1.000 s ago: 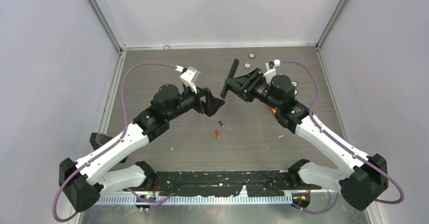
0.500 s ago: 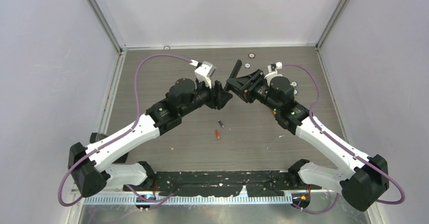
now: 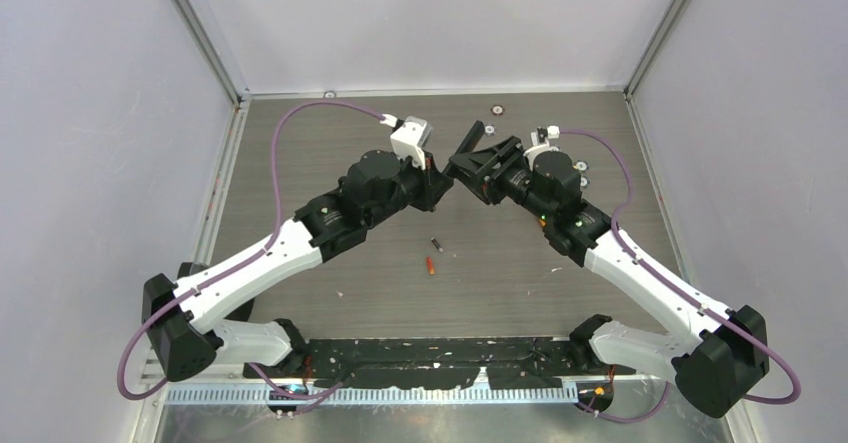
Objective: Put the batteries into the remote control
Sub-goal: Adjust the remote control.
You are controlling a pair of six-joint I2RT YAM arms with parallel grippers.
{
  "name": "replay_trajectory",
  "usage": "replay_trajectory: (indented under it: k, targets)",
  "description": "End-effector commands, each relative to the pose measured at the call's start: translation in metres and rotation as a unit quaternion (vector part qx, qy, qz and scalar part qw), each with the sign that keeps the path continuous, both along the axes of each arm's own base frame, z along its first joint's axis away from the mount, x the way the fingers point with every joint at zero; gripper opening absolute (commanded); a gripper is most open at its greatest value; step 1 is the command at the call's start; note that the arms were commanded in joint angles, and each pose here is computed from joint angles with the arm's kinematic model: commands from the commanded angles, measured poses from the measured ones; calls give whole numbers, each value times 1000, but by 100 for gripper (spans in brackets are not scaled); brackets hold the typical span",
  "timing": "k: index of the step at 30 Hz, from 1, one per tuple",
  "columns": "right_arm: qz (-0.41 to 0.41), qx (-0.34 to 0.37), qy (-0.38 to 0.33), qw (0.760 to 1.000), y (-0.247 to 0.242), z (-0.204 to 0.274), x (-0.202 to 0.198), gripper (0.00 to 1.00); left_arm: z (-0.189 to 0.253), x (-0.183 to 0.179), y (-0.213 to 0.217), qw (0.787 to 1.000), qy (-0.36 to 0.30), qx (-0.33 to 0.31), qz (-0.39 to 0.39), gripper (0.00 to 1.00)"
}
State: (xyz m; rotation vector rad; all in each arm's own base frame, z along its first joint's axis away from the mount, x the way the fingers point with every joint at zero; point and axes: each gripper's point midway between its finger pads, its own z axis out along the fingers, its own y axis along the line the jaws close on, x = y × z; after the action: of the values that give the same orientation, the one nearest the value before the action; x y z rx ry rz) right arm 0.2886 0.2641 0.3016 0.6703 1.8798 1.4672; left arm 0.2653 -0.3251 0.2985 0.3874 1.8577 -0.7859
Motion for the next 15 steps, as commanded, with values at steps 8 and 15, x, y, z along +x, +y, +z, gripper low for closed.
replay_trajectory:
  k: [8, 15]
  targets:
    - [30, -33, -126, 991, -12, 48, -19, 99, 41, -17, 22, 997, -47, 10, -63, 0]
    - [72, -100, -222, 967, -38, 70, -40, 100, 53, -57, 49, 983, -26, -1, -183, 0]
